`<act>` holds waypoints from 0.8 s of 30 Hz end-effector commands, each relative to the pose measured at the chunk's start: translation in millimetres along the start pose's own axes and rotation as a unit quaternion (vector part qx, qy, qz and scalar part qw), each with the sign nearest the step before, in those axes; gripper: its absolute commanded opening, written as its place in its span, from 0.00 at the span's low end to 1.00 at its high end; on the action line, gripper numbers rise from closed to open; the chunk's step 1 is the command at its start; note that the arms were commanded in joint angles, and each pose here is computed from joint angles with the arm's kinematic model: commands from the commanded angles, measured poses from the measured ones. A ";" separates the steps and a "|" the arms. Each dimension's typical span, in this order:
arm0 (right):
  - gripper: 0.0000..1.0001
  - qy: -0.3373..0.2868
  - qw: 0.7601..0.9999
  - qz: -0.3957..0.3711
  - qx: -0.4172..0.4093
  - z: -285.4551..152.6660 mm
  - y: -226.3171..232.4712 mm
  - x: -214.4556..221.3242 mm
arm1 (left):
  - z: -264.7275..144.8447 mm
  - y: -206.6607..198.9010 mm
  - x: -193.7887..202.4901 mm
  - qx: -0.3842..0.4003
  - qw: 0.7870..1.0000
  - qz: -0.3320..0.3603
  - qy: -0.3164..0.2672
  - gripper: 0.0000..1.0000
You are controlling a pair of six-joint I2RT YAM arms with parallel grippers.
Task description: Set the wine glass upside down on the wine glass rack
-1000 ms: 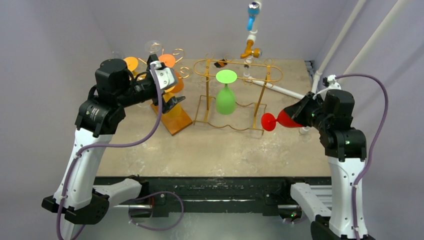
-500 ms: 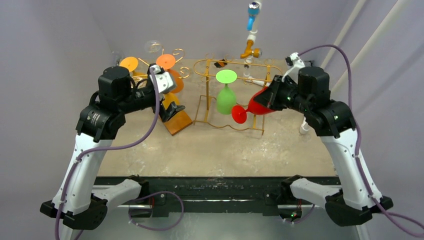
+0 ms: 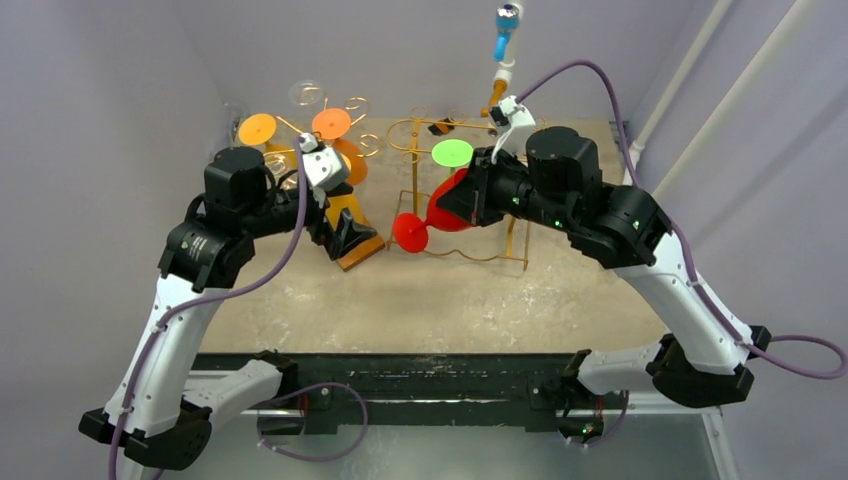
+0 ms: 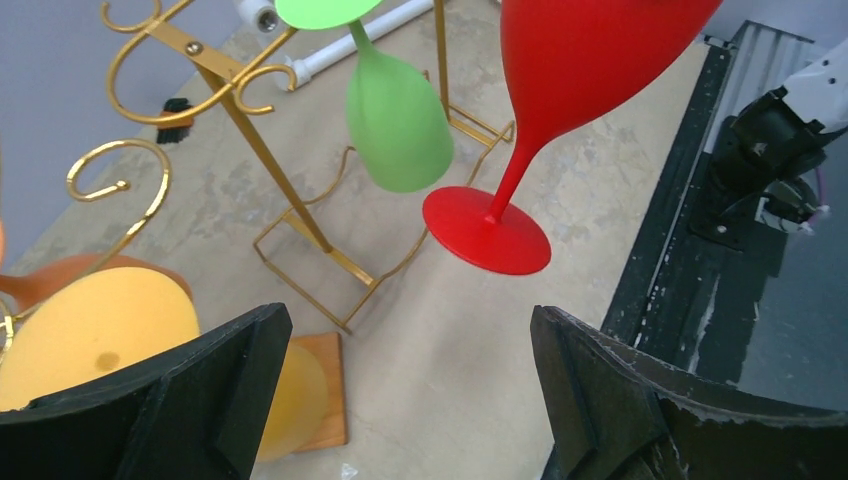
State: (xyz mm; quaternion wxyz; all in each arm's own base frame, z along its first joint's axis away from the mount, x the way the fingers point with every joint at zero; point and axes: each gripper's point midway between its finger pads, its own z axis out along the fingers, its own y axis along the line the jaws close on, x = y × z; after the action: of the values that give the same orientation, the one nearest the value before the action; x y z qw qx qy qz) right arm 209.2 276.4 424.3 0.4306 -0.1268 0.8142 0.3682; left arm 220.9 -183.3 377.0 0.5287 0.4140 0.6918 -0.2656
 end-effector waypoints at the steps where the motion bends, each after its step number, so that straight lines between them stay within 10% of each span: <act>1: 0.00 -0.056 0.997 -0.003 -0.047 -10.9 43.7 -22.1 | 5.7 -20.9 1.8 0.052 0.996 -0.065 -0.009 0.99; 14: 0.00 -0.104 0.985 -0.067 -0.121 -19.4 103.7 -27.1 | 0.8 -27.7 13.0 0.053 0.995 -0.085 0.006 0.94; 19: 0.00 -0.104 0.982 -0.096 -0.127 -20.5 111.8 -17.1 | 1.7 -25.4 15.3 0.050 0.994 -0.090 0.020 0.78; 24: 0.00 -0.112 0.980 -0.115 -0.121 -20.8 114.7 -11.3 | 1.2 -27.8 4.3 0.066 0.995 -0.070 0.004 0.35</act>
State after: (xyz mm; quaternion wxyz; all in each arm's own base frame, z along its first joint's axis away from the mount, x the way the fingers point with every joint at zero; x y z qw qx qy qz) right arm 144.0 348.3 473.2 0.4992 -0.2351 0.7206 0.4198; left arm 198.6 -195.3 350.8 0.4552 0.3851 0.7258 -0.3429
